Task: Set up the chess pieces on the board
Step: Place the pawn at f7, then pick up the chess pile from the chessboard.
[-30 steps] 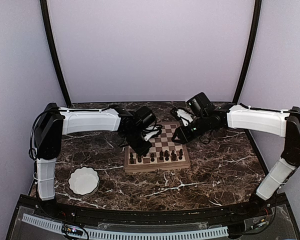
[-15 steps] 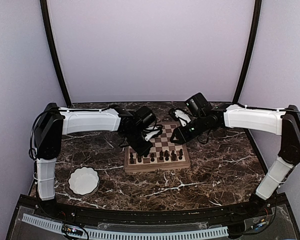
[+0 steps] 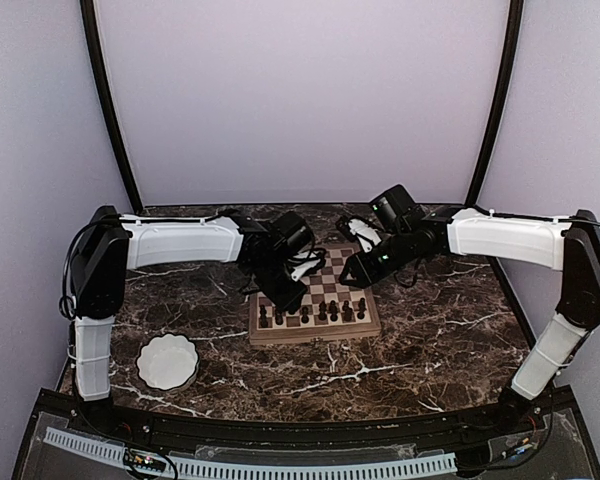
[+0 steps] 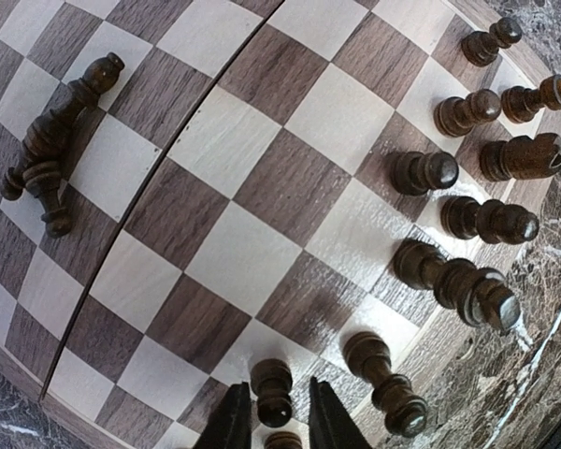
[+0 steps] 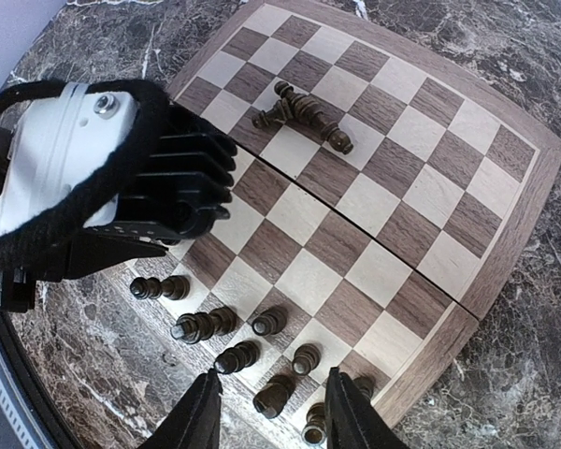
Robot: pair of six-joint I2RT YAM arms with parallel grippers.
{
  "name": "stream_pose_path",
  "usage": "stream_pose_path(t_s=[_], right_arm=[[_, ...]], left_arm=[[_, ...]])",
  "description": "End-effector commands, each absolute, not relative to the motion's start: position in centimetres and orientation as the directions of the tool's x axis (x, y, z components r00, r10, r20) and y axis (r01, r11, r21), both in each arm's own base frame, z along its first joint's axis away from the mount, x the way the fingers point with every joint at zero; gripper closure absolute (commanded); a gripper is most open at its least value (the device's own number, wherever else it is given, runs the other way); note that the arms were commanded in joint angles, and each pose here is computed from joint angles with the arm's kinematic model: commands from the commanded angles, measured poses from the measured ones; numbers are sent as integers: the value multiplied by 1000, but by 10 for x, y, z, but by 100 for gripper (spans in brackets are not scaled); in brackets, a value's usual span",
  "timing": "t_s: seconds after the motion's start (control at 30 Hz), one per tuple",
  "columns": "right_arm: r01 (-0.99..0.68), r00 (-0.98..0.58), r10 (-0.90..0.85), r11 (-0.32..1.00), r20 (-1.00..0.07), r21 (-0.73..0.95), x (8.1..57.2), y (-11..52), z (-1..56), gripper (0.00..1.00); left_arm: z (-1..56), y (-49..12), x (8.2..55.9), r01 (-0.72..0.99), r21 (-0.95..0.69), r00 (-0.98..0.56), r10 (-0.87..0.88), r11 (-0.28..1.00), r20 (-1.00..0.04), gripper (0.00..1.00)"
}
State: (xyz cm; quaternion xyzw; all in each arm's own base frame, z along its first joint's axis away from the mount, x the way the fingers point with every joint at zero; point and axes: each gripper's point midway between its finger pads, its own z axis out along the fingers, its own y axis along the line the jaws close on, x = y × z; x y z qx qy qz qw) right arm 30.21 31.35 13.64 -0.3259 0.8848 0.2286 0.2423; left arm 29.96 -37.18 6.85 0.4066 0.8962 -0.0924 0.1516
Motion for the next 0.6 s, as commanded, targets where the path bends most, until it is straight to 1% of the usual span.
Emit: stream_pose_path(t_s=[0.0,0.07,0.1,0.2,0.27,0.3,0.37,0.47,0.57], right_arm=[[-704,-645,-455,667,-614,245,310,322,149,60],[-708,-637,-457,665,-620,237,313,323,150,60],[-712,-631,-462,663,-624,230,316,325,150,60],[-724,-604,-484,665,-633,183,330,330,143,60],[-725,-598,-502,670,-625,156,344,337,133,61],[-727,-600,-523,672,-606,139,350,340,127,61],[-723,-613,-559,682,-558,111,362,347,108,62],[-734,-586,-607,678,-537,35,382,355,96,62],[-743,-574,-633,670,-520,5,396,364,87,60]], left_arm=[[90,-374,301,753,-37,-622,692,657,-366,75],[104,-373,300,753,-35,-616,686,657,-388,71],[116,-371,301,752,-32,-611,676,659,-412,68],[143,-368,302,739,-40,-608,642,672,-467,63],[165,-367,301,728,-66,-610,600,683,-518,61],[180,-367,301,718,-88,-610,563,691,-558,61],[199,-363,303,697,-112,-616,510,709,-601,60],[218,-348,307,651,-148,-643,437,744,-629,59],[230,-322,310,608,-193,-672,370,770,-641,59]])
